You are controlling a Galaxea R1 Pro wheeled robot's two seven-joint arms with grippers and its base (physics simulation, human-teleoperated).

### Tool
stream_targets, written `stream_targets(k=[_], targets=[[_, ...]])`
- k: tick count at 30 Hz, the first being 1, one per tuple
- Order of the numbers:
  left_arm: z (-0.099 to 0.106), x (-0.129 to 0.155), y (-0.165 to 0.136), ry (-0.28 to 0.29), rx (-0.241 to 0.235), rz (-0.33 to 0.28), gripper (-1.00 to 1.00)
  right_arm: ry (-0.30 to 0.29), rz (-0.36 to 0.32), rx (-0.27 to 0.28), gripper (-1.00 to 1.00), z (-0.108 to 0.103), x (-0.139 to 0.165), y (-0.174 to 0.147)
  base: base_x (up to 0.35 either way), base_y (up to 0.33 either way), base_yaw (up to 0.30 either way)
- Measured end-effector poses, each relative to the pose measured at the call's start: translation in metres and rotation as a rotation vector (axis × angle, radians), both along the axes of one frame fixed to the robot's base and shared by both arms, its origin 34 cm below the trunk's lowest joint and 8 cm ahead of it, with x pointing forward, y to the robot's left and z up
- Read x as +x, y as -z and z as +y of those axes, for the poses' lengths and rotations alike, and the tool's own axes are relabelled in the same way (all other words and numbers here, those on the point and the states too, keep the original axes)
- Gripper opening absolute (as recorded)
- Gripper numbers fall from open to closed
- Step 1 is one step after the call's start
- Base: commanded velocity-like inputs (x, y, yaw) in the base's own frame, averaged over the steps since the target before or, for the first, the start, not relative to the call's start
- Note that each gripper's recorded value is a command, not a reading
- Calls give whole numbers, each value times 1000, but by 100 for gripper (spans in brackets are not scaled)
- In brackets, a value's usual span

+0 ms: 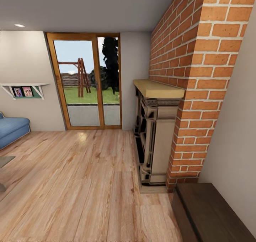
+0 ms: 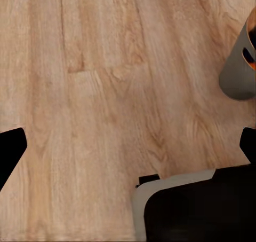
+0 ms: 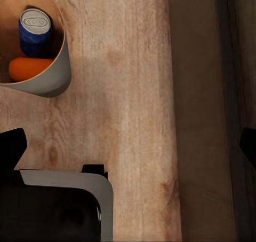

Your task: Put the three can of soda from the living room inside the tash can in the kitchen.

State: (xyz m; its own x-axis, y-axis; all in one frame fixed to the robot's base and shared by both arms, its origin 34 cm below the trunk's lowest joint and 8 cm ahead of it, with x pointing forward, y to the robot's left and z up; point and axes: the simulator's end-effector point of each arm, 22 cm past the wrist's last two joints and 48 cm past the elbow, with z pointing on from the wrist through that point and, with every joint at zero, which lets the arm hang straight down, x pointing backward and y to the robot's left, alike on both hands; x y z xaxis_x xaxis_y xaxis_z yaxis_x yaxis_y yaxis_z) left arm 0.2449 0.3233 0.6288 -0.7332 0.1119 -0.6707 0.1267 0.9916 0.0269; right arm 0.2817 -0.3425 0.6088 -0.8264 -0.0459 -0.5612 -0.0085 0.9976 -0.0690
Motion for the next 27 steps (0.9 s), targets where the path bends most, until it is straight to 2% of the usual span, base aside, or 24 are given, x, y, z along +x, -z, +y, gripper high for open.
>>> stream_targets(k=[11, 23, 27], targets=[[2, -36, -6, -7, 4, 56, 100, 0, 14, 0, 100, 0, -8, -10, 0, 0, 63], [2, -47, -17, -11, 5, 70, 100, 0, 26, 2, 100, 2, -15, -19, 0, 0, 29], [6, -46, -20, -34, 11, 69, 100, -2, 22, 11, 100, 9, -14, -22, 0, 0, 2]])
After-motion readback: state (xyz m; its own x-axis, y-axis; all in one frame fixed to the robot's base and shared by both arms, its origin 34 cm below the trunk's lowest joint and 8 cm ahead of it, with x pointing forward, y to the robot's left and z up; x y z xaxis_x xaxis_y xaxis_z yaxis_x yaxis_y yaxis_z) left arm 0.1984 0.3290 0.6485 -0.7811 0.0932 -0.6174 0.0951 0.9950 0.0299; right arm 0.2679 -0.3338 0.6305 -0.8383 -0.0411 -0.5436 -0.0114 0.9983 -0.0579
